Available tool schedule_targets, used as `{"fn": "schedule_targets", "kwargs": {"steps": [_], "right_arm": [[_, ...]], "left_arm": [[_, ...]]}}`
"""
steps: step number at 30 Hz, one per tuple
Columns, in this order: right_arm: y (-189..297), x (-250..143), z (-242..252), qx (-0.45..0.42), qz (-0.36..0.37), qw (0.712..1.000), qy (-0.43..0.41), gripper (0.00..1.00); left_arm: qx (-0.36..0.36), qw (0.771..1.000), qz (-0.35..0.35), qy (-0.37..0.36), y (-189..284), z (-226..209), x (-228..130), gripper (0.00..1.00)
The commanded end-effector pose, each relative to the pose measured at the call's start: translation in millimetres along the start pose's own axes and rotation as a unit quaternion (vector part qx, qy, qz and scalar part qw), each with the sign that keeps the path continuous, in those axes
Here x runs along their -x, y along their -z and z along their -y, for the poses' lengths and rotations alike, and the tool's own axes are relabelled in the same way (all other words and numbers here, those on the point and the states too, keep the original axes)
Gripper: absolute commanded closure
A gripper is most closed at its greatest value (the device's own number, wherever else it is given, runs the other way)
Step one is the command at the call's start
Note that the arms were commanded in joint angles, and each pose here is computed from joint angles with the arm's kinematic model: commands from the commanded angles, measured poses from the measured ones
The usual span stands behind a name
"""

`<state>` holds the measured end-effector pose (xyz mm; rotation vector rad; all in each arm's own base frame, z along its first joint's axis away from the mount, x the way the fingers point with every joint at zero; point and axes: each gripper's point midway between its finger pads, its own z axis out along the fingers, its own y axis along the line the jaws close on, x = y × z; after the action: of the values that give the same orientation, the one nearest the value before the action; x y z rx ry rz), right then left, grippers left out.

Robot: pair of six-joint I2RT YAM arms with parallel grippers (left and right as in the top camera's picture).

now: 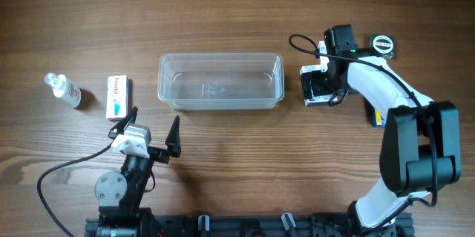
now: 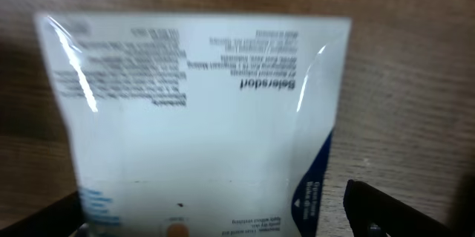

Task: Pack container
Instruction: 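Move the right gripper to the white Beiersdorf box and grasp it, then carry the white box left and lower it into the clear container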

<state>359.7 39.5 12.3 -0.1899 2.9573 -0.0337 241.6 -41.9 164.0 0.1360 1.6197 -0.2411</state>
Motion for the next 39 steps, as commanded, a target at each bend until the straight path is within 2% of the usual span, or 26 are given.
{"fn": "schedule_targets", "kwargs": {"steps": [1,4,6,7,12,15,18,20,23,26,28,30,32,36,39], "right_arm": [[-9.7,-6.0,-3.0,0.008,-0.013,1.000,0.007,0.00],[-9.9,-3.4,-3.0,0.008,-0.008,1.000,0.007,0.09],[-9.3,-2.0,-2.9,0.008,-0.005,1.000,0.007,0.34],[-8.4,-0.2,-3.0,0.008,-0.003,1.000,0.007,0.39],[1.6,10.0,-6.8,0.020,0.006,1.000,0.005,0.37],[28.3,25.4,-12.3,0.039,0.015,0.999,-0.007,0.36],[78.6,50.9,-24.8,0.081,0.048,0.996,-0.006,0.38],[130.1,67.1,-35.1,0.116,0.082,0.990,-0.011,0.42],[202.0,75.6,-58.3,0.173,0.130,0.976,-0.028,0.44],[236.9,68.1,-89.7,0.208,0.147,0.966,-0.055,0.44],[241.8,59.9,-122.4,0.223,0.137,0.964,-0.049,0.43],[232.0,56.5,-149.8,0.187,0.135,0.971,-0.055,0.43],[217.0,55.8,-176.9,0.150,0.139,0.977,-0.065,0.42],[182.6,58.0,-221.9,0.151,0.120,0.979,-0.070,0.42],[145.8,55.7,-237.9,0.127,0.096,0.984,-0.075,0.42]], "left_arm": [[0.006,1.000,-0.001,-0.007,0.1,-2.6,-1.7,0.00],[0.006,1.000,-0.001,-0.007,0.1,-2.6,-1.7,0.00],[0.006,1.000,-0.001,-0.007,0.1,-2.6,-1.7,0.00],[0.006,1.000,-0.001,-0.007,0.1,-2.6,-1.6,0.00],[0.006,1.000,-0.001,-0.007,0.1,-2.6,-1.6,0.00],[0.006,1.000,-0.001,-0.007,0.1,-2.6,-1.7,0.00],[0.006,1.000,-0.001,-0.007,0.1,-2.6,-1.6,0.00],[0.006,1.000,-0.001,-0.007,0.1,-2.6,-1.6,0.00],[0.006,1.000,-0.001,-0.007,0.1,-2.6,-1.6,0.00],[0.006,1.000,-0.001,-0.007,0.1,-2.6,-1.6,0.00],[0.006,1.000,-0.001,-0.007,0.1,-2.6,-1.6,0.00],[0.006,1.000,-0.001,-0.007,0.1,-2.6,-1.6,0.00],[0.006,1.000,-0.001,-0.007,0.1,-2.6,-1.6,0.00],[0.006,1.000,-0.001,-0.007,0.1,-2.6,-1.7,0.00],[0.006,1.000,-0.001,-0.007,0.1,-2.6,-1.6,0.00]]}}
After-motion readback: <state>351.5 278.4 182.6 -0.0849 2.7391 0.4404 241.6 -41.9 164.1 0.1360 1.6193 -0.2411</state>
